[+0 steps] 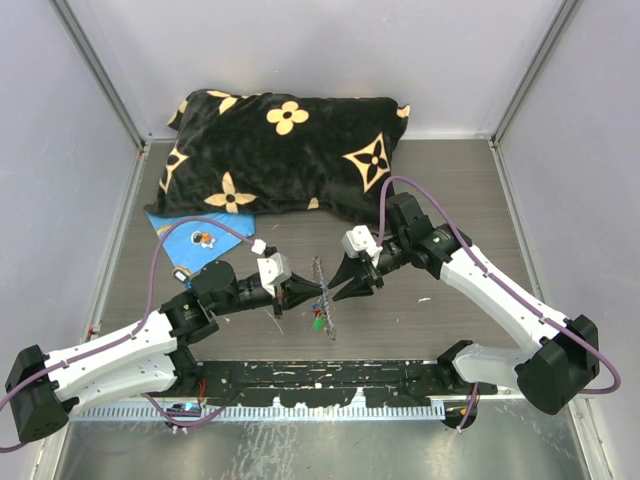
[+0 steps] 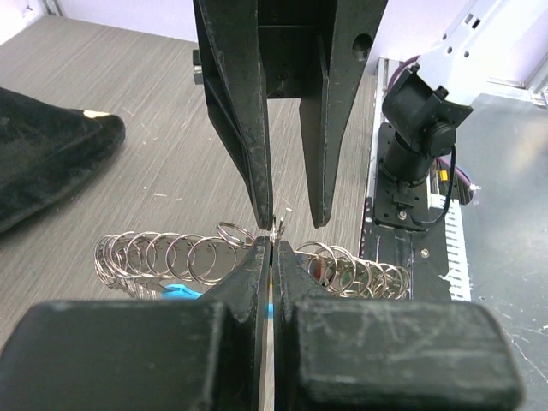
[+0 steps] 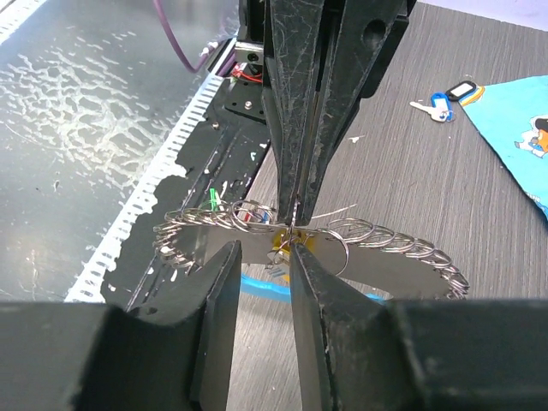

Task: Remove the keys from the keyring
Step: Remove the key from the keyring.

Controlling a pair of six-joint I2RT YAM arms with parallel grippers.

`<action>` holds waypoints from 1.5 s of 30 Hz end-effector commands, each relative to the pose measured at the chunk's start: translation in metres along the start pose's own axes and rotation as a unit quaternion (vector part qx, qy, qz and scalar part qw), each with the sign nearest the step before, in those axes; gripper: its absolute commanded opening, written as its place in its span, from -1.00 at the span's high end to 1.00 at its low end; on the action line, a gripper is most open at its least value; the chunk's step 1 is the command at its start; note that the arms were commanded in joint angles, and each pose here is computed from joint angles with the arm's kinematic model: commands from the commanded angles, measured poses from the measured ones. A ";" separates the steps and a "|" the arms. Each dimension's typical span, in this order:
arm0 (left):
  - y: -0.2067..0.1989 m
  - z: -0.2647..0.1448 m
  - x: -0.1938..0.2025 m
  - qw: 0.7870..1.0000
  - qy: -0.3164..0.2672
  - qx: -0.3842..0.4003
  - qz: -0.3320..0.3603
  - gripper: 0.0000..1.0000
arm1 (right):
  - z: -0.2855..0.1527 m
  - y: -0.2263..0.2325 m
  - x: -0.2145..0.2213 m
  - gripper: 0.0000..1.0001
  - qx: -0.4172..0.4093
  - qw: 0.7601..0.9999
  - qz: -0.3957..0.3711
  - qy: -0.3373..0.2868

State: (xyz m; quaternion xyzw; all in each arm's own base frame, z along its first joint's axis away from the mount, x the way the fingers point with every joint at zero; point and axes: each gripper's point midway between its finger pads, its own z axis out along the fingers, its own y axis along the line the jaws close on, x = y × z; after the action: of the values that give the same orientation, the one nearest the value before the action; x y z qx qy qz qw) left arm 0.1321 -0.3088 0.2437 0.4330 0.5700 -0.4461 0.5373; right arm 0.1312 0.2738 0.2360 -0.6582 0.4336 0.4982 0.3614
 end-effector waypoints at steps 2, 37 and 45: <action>0.001 0.000 -0.051 0.996 -0.091 -0.006 0.023 1.00 | -0.001 -0.002 -0.024 0.32 -0.006 0.999 -0.019 -0.027; 0.001 -0.025 -0.043 0.996 -0.080 -0.033 0.019 -0.06 | -0.016 -0.017 -0.006 0.99 0.047 0.995 -0.040 0.083; 0.005 -0.017 -0.041 0.994 -0.104 -0.037 0.011 -0.38 | -0.041 -0.026 0.003 0.99 0.050 0.975 -0.033 0.213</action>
State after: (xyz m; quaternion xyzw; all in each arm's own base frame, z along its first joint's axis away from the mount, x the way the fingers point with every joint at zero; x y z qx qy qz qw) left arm 0.1278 -0.2846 0.2761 0.3877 0.5379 -0.4537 0.5954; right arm 0.1641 0.2582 0.2386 -0.7107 0.4964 0.3659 0.3384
